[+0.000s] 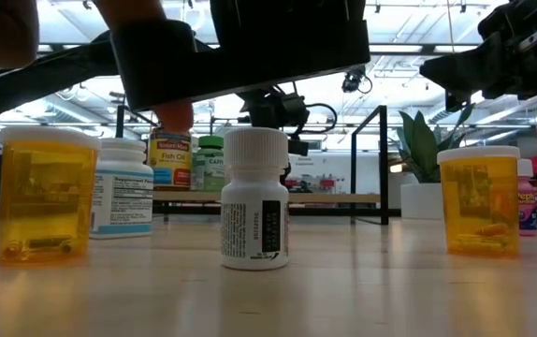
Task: Pick and place medicine bottles onto shelf by color
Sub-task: Put the red pill bottle on the shelf
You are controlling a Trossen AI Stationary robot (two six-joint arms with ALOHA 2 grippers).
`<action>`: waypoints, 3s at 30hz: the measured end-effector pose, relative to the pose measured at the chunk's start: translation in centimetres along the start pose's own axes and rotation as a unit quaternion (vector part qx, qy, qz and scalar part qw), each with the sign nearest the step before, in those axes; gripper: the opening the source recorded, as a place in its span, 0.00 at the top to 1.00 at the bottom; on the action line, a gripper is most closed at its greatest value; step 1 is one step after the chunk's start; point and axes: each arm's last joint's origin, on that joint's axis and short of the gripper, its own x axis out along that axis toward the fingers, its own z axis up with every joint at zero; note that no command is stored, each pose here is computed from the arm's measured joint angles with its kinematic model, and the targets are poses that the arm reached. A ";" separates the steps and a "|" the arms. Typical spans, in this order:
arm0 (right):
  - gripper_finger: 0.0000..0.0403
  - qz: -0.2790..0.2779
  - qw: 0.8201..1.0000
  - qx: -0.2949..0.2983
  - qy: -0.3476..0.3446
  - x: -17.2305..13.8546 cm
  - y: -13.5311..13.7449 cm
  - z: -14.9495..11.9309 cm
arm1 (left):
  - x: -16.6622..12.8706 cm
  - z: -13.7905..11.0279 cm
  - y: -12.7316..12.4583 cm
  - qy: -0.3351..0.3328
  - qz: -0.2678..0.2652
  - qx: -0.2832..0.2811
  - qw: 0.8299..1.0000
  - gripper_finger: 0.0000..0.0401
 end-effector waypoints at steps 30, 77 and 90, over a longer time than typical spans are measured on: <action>0.85 0.000 1.000 0.000 0.000 0.0 0.0 0.0 | -0.1 0.1 -0.1 0.007 0.011 0.009 1.000 0.55; 0.85 0.000 1.000 0.000 0.000 0.0 0.0 0.0 | -2.7 0.7 -0.4 0.004 0.032 0.008 0.999 0.42; 0.85 0.000 1.000 0.000 0.000 0.0 0.0 0.0 | -2.0 -1.4 1.4 0.035 -0.003 -0.050 0.998 0.23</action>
